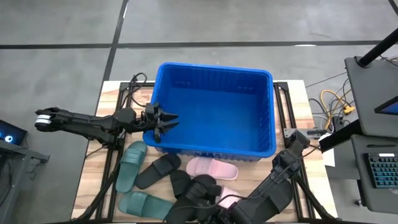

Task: Pick and place slides into bin
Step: Put the top right black slide into the blue bin

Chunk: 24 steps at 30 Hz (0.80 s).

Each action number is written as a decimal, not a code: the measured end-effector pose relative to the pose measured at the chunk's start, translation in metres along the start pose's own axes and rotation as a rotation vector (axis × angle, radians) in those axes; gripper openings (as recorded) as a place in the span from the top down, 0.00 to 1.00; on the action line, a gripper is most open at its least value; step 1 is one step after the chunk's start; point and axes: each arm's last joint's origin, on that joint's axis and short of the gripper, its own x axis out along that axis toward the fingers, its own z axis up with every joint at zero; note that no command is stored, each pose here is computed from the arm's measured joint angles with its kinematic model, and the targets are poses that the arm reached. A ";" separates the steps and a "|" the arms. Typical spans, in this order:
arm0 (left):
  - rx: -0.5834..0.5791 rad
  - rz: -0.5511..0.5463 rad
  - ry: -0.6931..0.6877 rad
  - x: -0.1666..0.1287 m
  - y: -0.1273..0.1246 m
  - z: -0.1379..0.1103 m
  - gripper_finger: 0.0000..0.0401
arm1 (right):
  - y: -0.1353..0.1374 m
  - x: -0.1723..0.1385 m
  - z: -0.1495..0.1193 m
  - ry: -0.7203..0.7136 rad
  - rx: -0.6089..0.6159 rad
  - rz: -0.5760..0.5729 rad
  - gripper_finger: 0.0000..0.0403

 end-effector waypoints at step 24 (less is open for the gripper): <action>-0.001 0.001 -0.001 0.000 0.000 0.000 0.62 | -0.010 -0.014 -0.006 0.043 0.377 -0.064 0.45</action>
